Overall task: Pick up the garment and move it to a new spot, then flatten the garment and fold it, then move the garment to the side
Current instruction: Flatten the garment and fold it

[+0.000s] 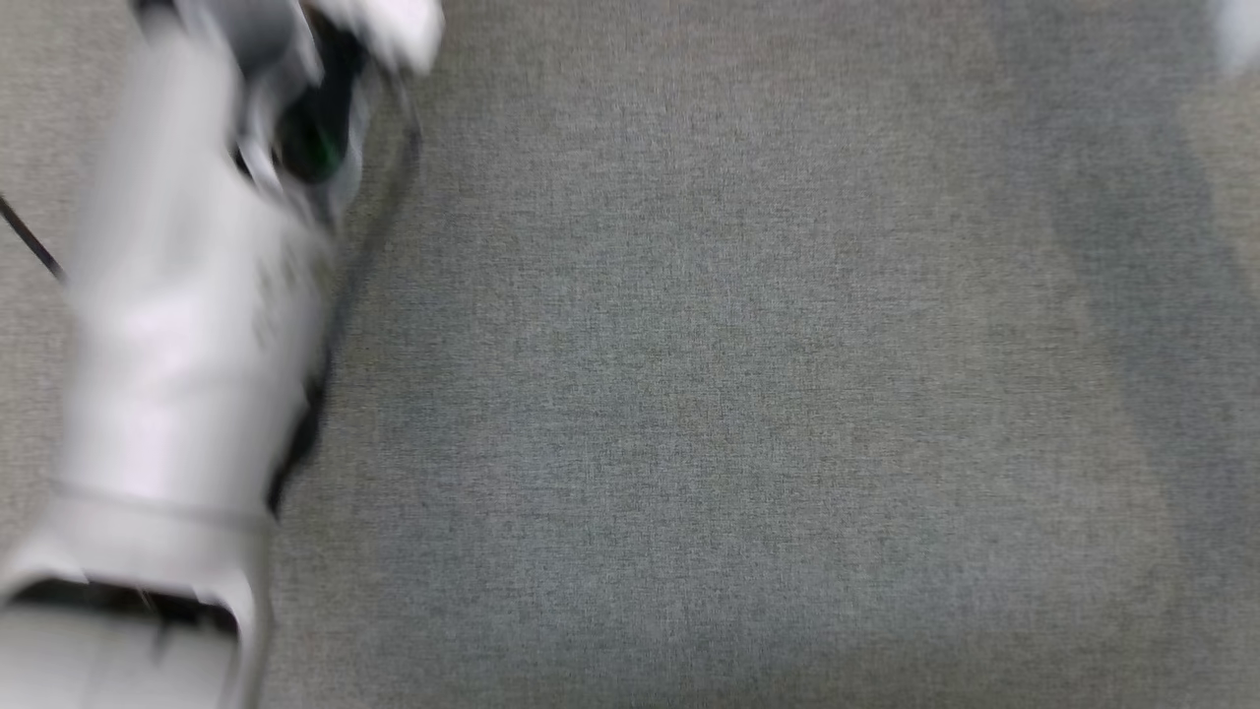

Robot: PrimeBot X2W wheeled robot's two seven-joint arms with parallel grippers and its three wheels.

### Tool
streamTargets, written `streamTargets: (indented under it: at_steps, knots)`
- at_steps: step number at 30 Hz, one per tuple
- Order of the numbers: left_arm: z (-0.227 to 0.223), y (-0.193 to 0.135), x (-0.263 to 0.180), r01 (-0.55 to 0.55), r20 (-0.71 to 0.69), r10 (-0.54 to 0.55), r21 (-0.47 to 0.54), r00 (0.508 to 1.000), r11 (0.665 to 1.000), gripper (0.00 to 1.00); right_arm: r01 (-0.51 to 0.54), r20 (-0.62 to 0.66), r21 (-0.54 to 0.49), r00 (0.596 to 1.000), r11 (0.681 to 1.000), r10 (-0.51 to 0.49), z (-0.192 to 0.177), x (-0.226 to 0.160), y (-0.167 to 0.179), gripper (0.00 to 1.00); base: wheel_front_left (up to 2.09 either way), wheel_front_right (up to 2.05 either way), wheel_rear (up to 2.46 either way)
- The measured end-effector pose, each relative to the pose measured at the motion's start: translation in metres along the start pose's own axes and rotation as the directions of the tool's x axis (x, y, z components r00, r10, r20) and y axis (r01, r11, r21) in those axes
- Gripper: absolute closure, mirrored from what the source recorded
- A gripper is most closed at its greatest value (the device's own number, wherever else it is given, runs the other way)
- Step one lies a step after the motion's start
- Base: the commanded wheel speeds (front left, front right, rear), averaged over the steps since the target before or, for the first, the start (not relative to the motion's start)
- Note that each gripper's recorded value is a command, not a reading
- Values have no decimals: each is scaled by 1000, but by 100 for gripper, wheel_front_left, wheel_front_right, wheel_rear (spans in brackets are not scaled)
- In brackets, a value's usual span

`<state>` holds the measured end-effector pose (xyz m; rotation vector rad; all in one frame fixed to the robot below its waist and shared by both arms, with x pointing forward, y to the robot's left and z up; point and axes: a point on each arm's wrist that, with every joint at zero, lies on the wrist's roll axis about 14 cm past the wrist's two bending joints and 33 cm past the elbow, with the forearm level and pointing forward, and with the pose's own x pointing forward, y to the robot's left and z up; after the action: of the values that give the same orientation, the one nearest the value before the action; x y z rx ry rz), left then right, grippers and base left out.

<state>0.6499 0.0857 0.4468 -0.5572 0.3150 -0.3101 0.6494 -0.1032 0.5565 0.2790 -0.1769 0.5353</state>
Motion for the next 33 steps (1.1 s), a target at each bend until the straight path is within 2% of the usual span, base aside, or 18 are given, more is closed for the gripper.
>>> streamTargets:
  at_steps: [2,4,9,15,22,27,30,33]
  knots:
    - [-46,9,-23,-27,-106,22,-51,994,998,100,4,-104,22,995,1000,-2,-35,-38,3,100,0,0,0]
    - [-79,4,-46,-23,-171,5,-103,985,994,100,17,-190,41,982,999,-9,-59,-76,5,100,0,0,0]
    - [-106,2,-104,-28,-216,-14,-191,976,981,100,65,-352,125,936,990,-17,-95,-159,27,100,0,0,0]
    - [-126,-15,-170,-36,-231,-36,-299,972,954,100,109,-392,157,919,982,-40,-85,-211,50,100,0,0,0]
    - [-169,-40,-250,-55,-297,-38,-300,954,952,100,182,-463,162,882,970,-88,-82,-282,74,100,0,0,0]
    - [-197,-47,-311,-137,-339,29,-299,941,944,100,238,-509,166,852,957,-123,-79,-336,93,100,0,0,0]
    - [-201,-59,-335,-147,-336,33,-320,941,936,100,267,-512,174,847,948,-145,-72,-357,99,100,0,0,0]
    - [-196,-70,-345,-143,-307,27,-360,951,922,100,280,-477,162,861,946,-174,-59,-358,94,100,0,0,0]
